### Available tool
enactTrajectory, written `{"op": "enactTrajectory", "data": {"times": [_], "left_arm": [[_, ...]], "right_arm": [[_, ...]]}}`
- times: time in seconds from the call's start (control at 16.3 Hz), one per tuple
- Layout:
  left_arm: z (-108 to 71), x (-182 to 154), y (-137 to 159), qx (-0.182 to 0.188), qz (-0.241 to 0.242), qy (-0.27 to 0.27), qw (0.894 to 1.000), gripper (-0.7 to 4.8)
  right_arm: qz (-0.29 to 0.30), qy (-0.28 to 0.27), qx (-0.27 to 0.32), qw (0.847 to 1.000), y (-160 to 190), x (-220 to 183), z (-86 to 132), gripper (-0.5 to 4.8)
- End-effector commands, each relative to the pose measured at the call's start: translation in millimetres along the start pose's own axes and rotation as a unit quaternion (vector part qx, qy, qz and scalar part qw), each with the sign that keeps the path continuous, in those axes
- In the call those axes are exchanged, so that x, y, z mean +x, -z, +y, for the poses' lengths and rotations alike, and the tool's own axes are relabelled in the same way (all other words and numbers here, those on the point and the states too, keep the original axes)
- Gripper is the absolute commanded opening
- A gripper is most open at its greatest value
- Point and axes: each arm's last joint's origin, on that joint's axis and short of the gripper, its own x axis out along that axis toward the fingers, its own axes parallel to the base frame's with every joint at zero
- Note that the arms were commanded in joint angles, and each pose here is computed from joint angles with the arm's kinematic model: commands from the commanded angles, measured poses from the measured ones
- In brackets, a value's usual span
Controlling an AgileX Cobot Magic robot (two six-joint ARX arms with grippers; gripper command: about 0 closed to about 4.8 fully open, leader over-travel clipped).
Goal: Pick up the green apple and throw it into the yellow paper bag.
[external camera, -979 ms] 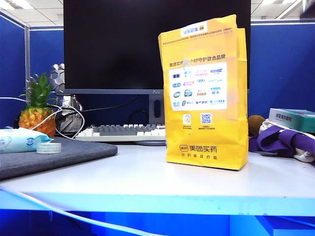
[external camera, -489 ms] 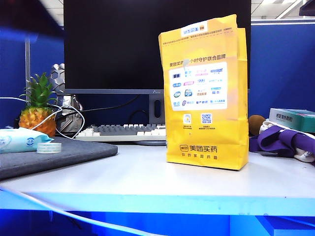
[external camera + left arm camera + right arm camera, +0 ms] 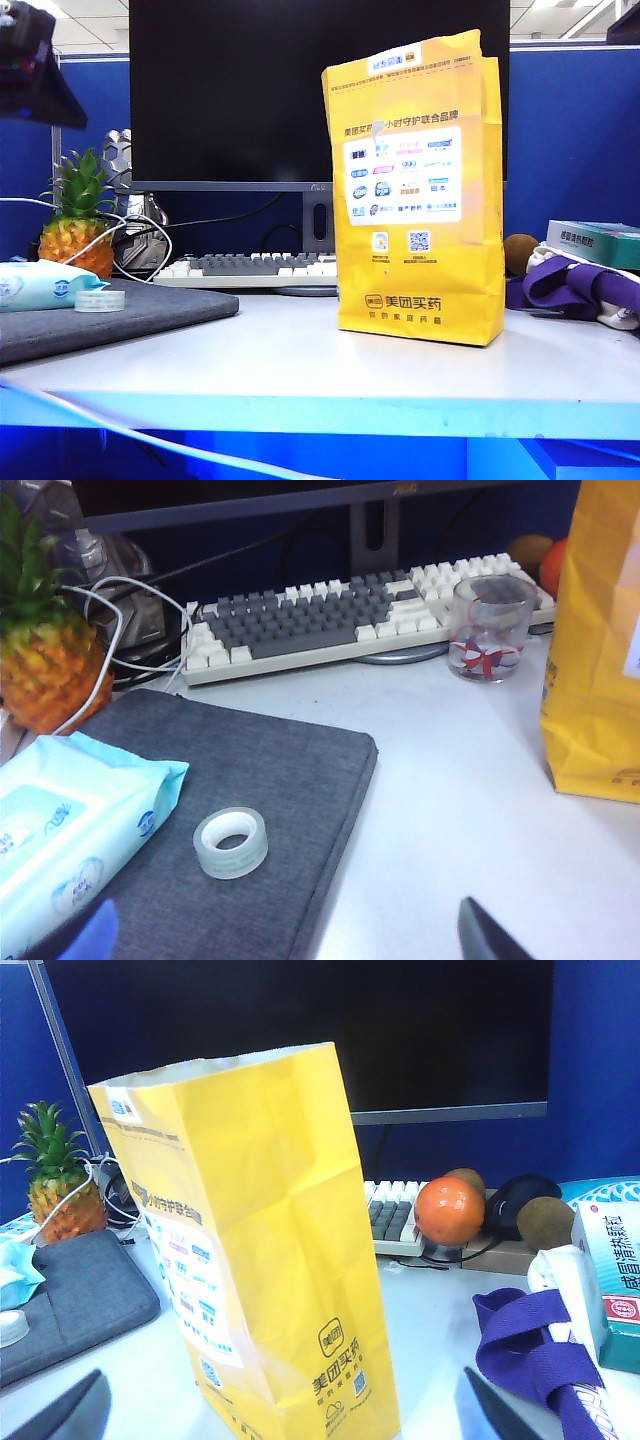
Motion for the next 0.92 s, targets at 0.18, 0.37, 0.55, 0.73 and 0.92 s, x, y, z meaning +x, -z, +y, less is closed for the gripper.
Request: {"op": "enactTrajectory", "data": {"times": [0.18,0.37,0.55,0.73,0.92], "left_arm": [[0.1,-0.4,-1.3,-0.005,-0.006,0.001,1.000,4.79],[2.4,-7.8,-1.0,-0.009,-0.020,0.006,1.000,4.79],[7.5,-22.6,-1.8,-0.018,-0.046,0.008,0.999,4.79],[19.2,-43.8,-7.6,-0.039,-0.108,-0.006,0.993,4.79],[35.8,-55.6,-8.3,-0.052,-0.150,-0.075,0.984,4.79]], "right_arm": [[0.001,-0.001,0.001,1.000,2.6,-0.4,-0.3,4.79],[0.028,0.004,0.008,1.000,29.1,-3.6,-3.9,4.79],[0.030,0.004,0.008,1.000,47.5,-10.4,-5.2,4.79],[-0.026,-0.004,-0.006,1.000,37.0,-18.0,-1.8,4.79],[-0.039,-0.007,-0.010,0.999,35.4,-23.6,0.1,4.79]]}}
